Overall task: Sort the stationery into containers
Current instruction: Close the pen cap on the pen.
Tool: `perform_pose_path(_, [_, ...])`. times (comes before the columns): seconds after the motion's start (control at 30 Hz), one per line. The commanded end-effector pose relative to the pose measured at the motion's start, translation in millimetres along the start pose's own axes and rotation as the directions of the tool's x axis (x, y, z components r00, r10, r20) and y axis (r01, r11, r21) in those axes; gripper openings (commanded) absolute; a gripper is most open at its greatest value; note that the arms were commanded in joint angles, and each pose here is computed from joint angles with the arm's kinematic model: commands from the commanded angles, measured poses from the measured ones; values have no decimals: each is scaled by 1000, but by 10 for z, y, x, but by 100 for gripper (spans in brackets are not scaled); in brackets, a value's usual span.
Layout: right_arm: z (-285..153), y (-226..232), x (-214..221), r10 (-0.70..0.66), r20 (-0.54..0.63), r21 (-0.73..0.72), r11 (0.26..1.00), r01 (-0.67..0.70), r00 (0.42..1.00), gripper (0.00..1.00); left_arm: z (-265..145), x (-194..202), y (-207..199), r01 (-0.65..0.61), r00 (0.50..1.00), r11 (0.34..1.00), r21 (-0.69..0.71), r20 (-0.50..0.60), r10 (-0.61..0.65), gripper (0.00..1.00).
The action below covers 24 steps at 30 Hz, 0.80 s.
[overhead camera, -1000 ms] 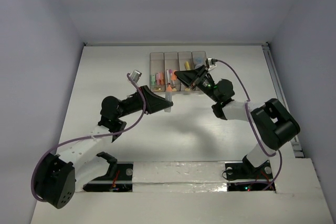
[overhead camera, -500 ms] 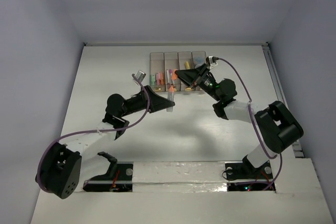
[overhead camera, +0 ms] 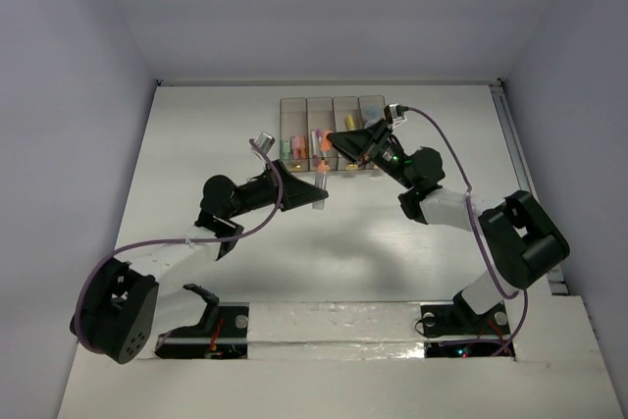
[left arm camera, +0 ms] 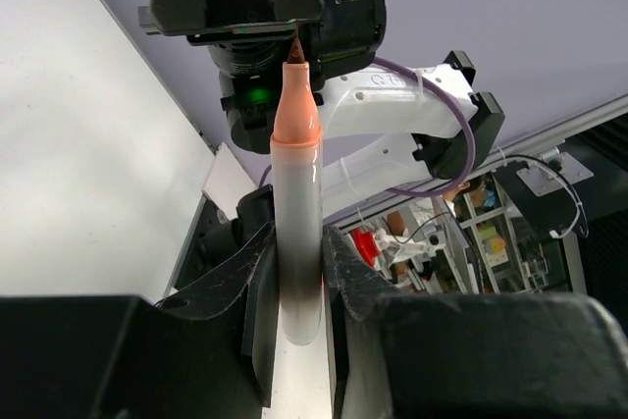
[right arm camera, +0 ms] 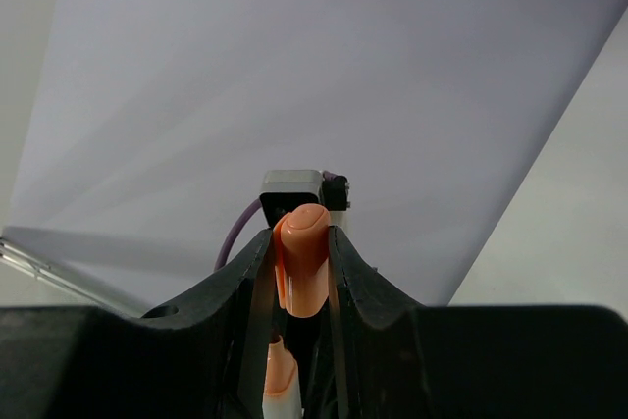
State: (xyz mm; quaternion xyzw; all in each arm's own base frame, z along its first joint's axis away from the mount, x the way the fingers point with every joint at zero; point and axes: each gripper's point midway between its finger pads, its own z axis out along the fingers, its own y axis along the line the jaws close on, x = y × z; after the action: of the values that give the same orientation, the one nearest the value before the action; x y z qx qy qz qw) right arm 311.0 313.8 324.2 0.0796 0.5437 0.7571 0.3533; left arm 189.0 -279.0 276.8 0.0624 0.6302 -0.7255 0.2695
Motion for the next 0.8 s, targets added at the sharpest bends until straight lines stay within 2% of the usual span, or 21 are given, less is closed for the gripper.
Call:
perform_pose_path(0.0, [-151,1141,12,-179,55,-428,884,185,982,4,6,12,-162,-49,999,995,82,-13,50,0])
perform_pose_path(0.77, [-236,1173,64,-183,44,-428,885,184,982,5,12,22,-121,-33,999,995,94,-15,35,0])
